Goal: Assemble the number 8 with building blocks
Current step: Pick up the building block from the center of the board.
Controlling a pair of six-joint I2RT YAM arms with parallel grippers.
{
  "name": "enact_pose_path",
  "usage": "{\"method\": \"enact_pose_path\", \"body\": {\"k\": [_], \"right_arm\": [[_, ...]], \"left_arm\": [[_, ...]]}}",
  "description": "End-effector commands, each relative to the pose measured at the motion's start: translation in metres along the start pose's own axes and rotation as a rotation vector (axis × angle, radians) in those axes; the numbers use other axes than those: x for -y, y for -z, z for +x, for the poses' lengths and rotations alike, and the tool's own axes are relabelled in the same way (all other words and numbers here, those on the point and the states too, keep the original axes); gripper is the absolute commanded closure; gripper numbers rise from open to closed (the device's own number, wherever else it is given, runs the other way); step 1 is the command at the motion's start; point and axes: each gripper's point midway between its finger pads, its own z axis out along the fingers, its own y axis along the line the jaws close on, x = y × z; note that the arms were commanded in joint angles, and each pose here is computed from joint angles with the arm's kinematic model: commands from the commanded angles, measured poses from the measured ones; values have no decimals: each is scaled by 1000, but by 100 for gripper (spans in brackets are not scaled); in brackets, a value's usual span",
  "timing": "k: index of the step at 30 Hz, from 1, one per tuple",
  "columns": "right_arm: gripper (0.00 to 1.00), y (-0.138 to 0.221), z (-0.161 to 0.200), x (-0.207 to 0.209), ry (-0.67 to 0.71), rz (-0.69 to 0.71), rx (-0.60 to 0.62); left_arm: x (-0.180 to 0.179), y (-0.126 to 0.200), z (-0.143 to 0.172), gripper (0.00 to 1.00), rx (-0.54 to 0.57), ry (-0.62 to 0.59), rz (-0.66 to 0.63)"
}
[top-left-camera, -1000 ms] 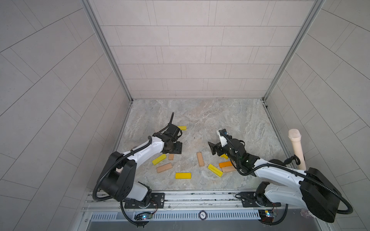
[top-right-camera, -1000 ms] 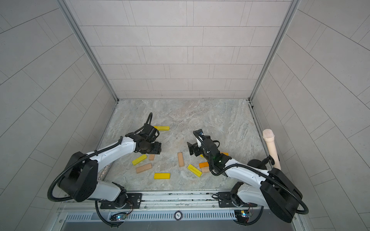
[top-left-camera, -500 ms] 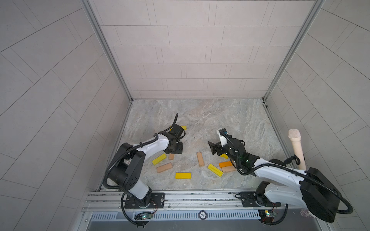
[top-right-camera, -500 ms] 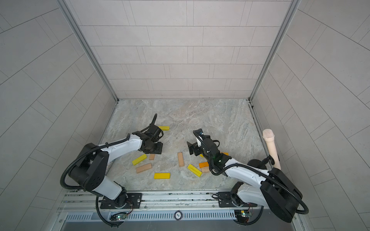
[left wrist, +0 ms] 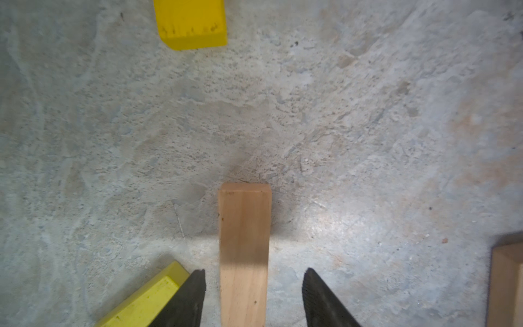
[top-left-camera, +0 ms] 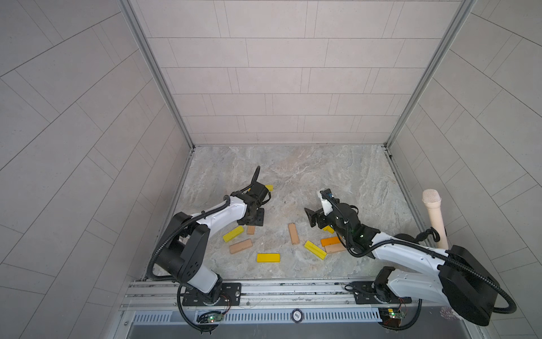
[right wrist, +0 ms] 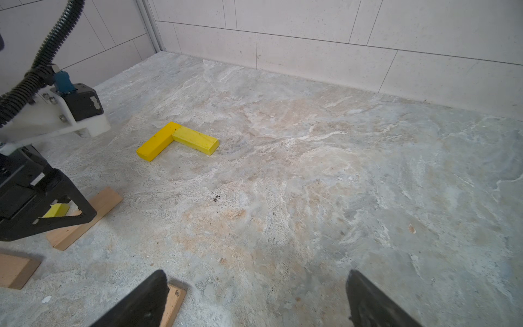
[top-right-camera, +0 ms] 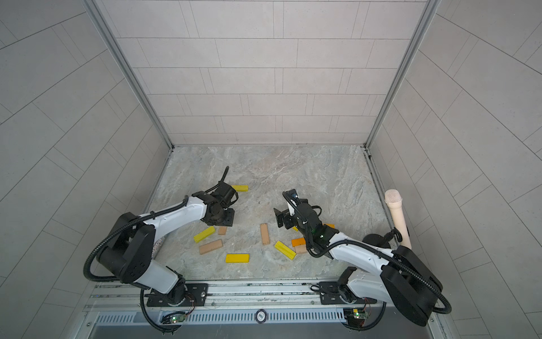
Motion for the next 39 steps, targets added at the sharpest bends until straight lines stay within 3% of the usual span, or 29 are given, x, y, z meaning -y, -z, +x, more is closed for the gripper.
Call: {"method": "enact_pose_path", "body": {"k": [1,14,28,33,39], "right_arm": [[0,0,-12,-2,-3,-3,25],[0,1,-13,-2,-3,-2,27],[0,-2,-10,-1,0,6,9],[0,-2,-11,-1,-1,6,12],[1,-2,-11,-1,0,7,11]], "left_arm": [[-5,-3,3,40,-21,12,-32],[-7,-20,3,43,-73,17,-30],[-2,-17,-7,69,-67,-14,-13],[7,-1,-20,70,-21,-69,39],[33,26,-42,70,67,-250,176]]}}
